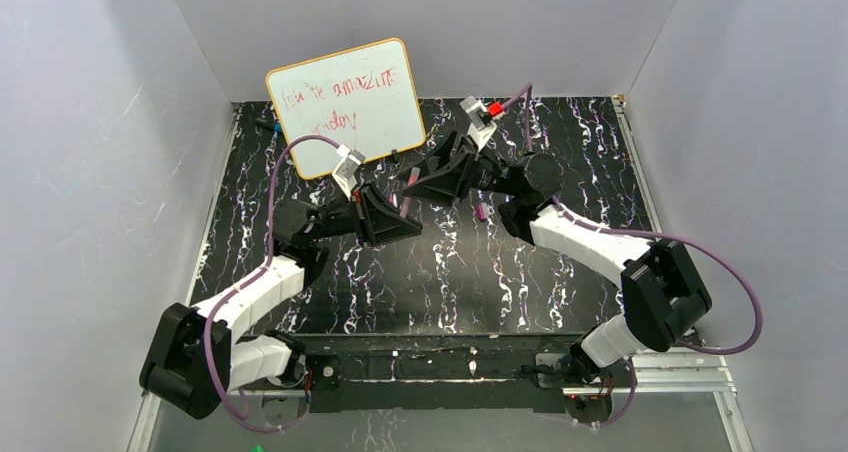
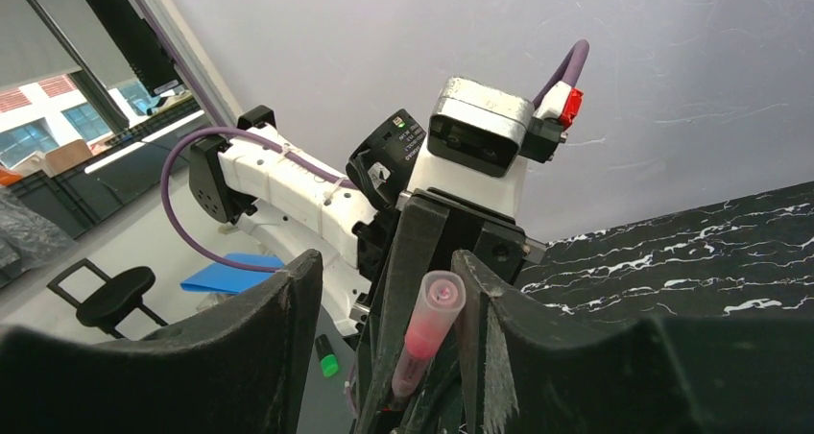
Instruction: Insert the pens into the pen caps
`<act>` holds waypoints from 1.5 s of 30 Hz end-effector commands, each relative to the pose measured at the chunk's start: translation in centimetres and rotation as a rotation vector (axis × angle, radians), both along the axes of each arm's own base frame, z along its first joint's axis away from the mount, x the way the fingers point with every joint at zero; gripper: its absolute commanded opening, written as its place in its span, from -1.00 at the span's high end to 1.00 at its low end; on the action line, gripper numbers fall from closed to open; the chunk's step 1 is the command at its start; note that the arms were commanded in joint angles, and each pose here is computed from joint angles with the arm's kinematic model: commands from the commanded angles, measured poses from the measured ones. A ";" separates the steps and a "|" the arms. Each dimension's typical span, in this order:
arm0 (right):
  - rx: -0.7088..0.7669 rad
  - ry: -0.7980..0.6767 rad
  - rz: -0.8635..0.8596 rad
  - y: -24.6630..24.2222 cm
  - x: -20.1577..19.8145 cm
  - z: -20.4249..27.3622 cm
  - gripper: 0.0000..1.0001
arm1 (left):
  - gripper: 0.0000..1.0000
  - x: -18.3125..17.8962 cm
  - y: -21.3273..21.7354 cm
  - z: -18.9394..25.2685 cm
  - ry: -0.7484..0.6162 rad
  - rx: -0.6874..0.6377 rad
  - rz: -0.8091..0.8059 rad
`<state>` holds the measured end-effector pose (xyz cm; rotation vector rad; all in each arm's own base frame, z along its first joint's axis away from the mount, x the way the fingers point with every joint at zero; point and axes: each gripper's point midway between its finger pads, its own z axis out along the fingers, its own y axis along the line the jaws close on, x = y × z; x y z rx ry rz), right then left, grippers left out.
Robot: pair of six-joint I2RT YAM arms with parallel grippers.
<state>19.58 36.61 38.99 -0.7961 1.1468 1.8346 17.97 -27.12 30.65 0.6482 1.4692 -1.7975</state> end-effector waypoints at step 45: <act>-0.228 0.083 0.049 6.2 -4.1 -10.6 0.97 | 1.00 6.1 1.2 11.1 -0.176 -0.094 0.090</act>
